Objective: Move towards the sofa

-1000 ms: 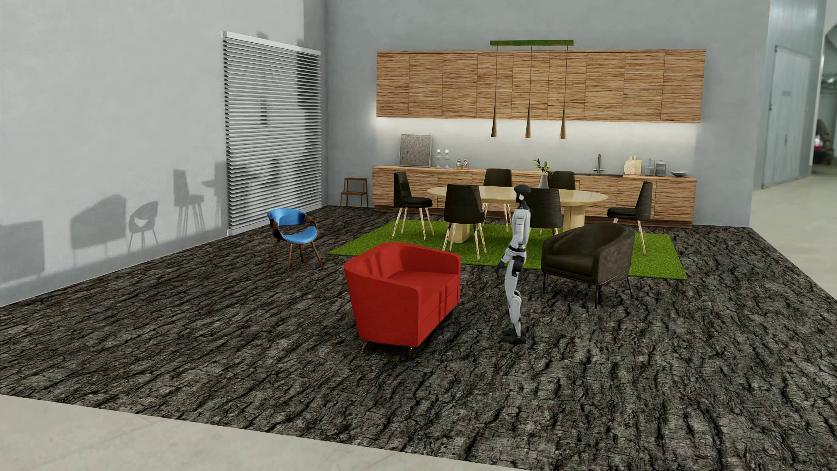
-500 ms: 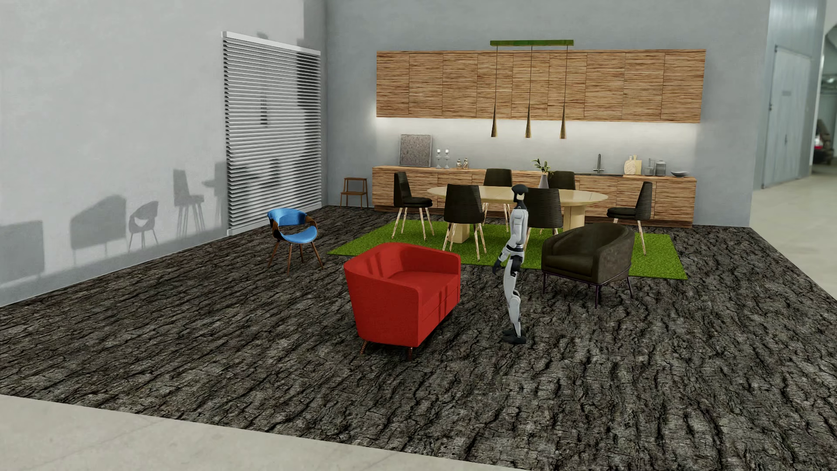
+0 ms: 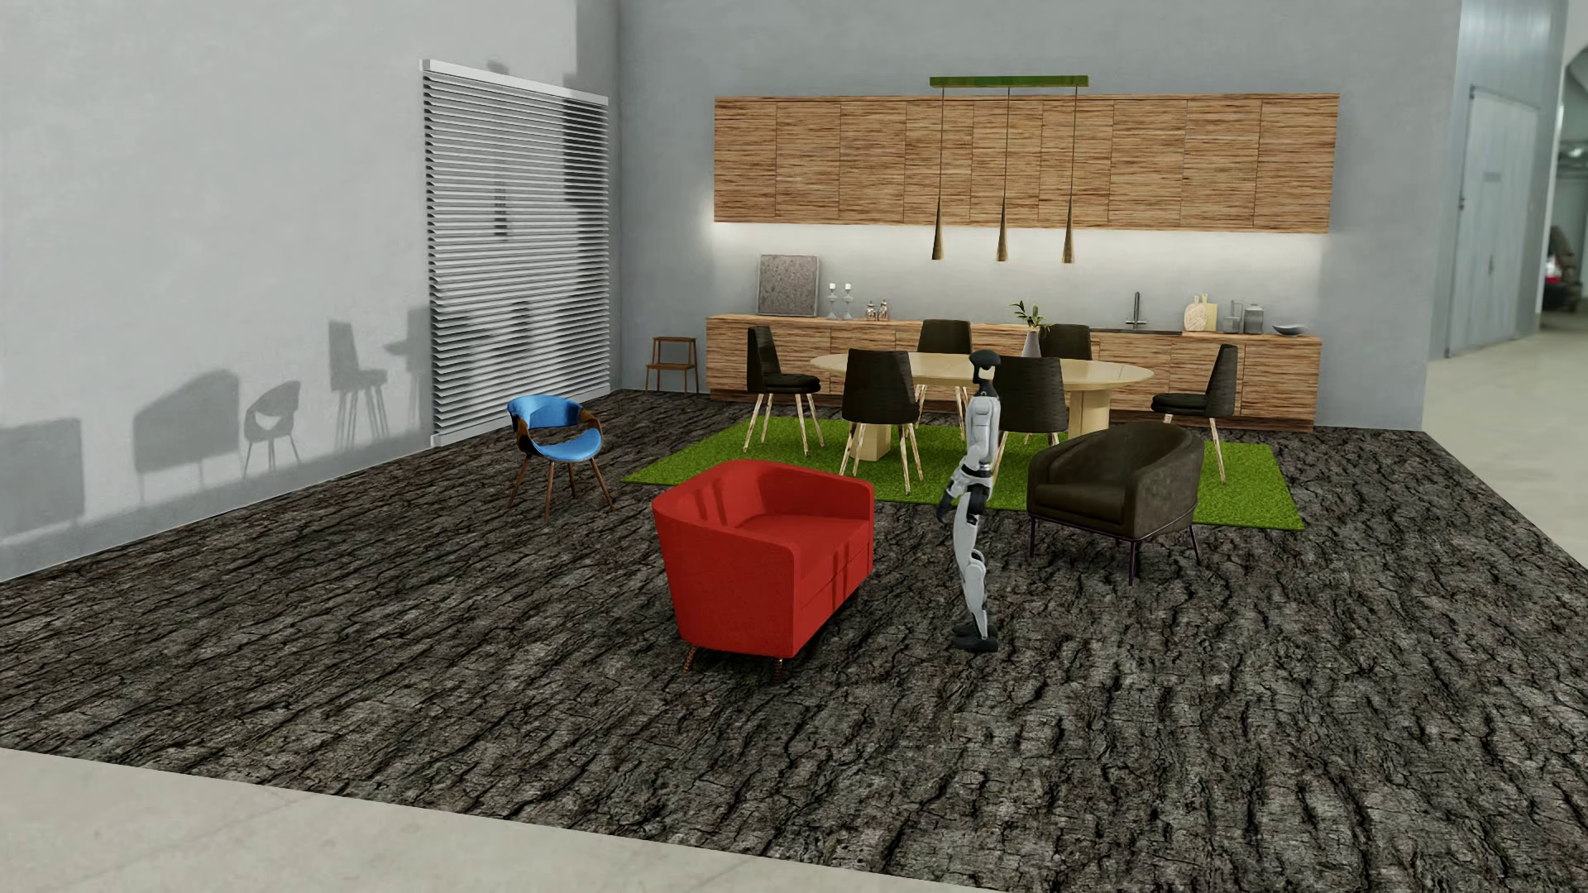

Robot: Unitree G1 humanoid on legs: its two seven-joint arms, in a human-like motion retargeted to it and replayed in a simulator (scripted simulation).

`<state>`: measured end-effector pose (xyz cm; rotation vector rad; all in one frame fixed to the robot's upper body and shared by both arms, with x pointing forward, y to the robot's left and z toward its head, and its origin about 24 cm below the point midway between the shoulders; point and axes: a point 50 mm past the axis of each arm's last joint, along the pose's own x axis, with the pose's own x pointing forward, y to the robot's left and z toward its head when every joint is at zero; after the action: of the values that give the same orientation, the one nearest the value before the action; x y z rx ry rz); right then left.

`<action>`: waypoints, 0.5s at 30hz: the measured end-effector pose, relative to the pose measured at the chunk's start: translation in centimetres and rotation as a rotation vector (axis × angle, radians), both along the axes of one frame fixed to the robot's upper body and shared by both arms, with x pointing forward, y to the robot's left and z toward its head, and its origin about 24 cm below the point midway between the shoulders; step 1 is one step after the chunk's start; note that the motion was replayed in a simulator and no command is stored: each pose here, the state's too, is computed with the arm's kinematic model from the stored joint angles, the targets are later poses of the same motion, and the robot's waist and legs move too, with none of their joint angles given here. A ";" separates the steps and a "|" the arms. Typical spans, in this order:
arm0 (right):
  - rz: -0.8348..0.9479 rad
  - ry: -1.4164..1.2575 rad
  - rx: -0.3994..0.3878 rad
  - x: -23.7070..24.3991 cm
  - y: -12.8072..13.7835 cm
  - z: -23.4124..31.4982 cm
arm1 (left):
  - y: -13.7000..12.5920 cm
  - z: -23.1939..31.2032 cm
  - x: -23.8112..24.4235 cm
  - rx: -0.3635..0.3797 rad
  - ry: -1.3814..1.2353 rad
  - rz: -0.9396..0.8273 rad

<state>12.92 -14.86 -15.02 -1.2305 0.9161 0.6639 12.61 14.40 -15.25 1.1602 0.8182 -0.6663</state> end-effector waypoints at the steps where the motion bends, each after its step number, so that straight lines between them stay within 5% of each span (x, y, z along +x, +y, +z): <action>1: 0.004 -0.002 0.001 0.1 0.0 0.0 | 0.0 0.0 0.1 -0.002 -0.001 -0.005; 15: 0.034 -0.006 0.010 0.2 0.4 0.1 | -0.3 0.1 0.2 -0.011 0.002 -0.054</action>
<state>13.08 -14.50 -14.94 -1.2407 0.8882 0.6904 12.78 14.11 -15.16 1.1757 0.7861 -0.7156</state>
